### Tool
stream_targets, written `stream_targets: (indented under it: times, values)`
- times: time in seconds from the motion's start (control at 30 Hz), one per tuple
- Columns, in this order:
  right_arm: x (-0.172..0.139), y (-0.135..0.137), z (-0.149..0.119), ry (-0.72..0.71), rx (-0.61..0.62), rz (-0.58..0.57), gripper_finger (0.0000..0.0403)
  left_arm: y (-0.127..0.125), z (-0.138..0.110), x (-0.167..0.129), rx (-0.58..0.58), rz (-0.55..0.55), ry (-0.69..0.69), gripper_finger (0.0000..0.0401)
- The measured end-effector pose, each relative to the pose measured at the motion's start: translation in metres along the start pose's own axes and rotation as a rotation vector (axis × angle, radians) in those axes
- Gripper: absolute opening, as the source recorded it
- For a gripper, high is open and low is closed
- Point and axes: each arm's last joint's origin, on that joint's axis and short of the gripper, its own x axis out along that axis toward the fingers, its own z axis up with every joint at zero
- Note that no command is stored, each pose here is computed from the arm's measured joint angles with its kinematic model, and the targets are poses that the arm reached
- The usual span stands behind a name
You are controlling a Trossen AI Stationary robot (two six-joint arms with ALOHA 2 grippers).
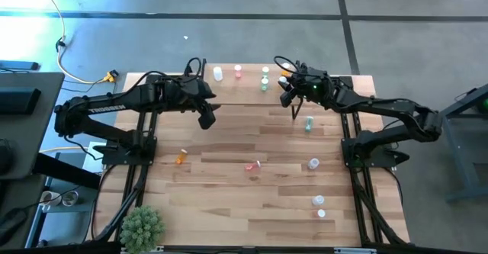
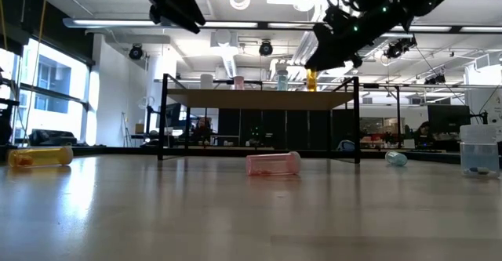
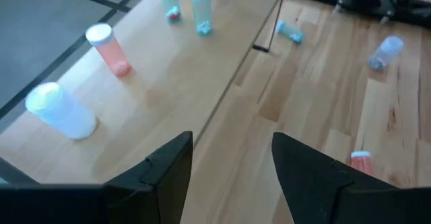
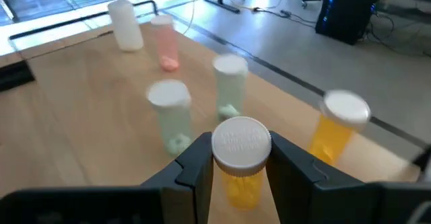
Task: Pick and place medicine bottles onto shelf by color
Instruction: Put the top yellow pill bottle on the shelf aligned with the other yellow pill bottle
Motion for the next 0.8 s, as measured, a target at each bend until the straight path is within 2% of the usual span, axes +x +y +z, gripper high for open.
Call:
stream_targets:
  times: [0.1, 0.8]
  values:
    - [0.0005, -0.0037, -0.0100, -0.002, 0.031, -0.010, 0.0106, 0.0018, 0.0026, 0.0004, -0.011, 0.004, -0.024, 0.0195]
    - [0.0001, -0.0104, -0.0137, 0.039, 0.051, -0.027, 0.0106, 0.0031, 0.0061, 0.0006, 0.004, 0.006, -0.057, 0.0195]
